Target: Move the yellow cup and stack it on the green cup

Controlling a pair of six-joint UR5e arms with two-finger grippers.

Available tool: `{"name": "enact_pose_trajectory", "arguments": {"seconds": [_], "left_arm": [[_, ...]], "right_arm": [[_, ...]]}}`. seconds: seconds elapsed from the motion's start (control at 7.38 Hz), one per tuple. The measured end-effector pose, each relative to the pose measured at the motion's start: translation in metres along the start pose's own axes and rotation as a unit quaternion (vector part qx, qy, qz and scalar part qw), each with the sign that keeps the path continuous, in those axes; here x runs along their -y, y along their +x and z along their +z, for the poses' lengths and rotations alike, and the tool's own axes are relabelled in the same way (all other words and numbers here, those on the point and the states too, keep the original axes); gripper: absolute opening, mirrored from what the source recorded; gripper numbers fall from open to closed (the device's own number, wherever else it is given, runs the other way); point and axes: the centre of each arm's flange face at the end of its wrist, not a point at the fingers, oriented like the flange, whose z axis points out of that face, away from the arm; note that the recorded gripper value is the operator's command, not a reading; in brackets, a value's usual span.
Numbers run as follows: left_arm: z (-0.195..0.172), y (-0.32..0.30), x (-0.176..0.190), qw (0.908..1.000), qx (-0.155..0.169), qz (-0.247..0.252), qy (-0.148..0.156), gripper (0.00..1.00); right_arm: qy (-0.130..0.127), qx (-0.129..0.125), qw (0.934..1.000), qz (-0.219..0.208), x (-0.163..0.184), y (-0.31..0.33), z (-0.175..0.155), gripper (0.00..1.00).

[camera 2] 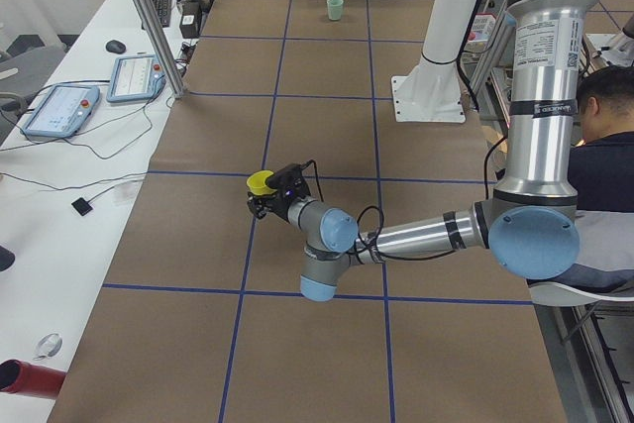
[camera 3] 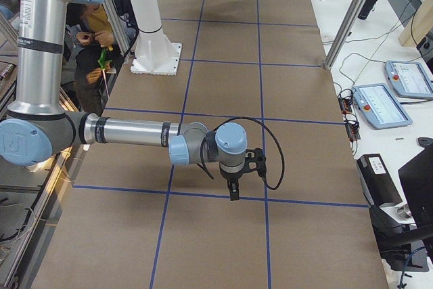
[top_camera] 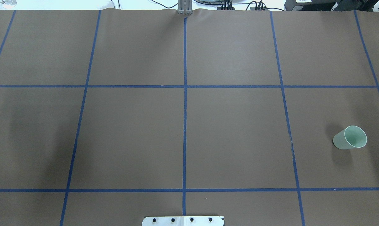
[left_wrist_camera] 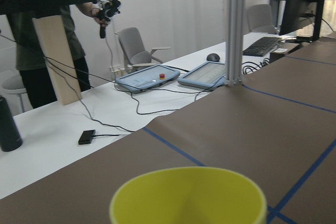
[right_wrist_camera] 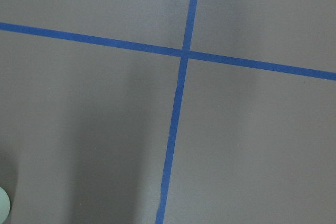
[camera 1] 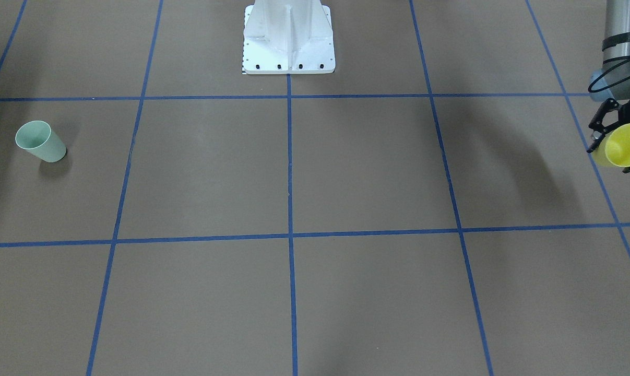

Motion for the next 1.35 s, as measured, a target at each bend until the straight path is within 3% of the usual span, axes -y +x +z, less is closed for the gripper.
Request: {"name": "enact_pose_trajectory", "arguments": {"seconds": [0.27,0.54,0.68,0.95,1.35], "left_arm": [[0.041,0.016,0.035,0.9917,-0.123,0.035,-0.018,0.0],[0.096,0.035,0.092,0.9681,-0.235,0.087,-0.017,0.0],[0.12,0.05,0.116,0.9556,-0.274,0.108,-0.011,0.0],[0.164,0.084,0.136,0.9382,-0.324,0.12,-0.005,0.0],[0.22,0.118,0.165,0.9348,-0.339,0.107,-0.008,0.0]], "right_arm": [[0.004,0.006,1.0,-0.003,0.004,-0.004,-0.003,1.0],[0.017,0.006,0.9997,-0.015,0.011,-0.011,-0.01,1.0],[0.026,0.006,0.9994,-0.023,0.016,-0.014,-0.013,1.0],[0.044,0.006,0.9983,-0.039,0.032,-0.023,-0.022,1.0],[0.067,0.034,0.9965,-0.036,0.049,-0.049,-0.042,1.0]]}}
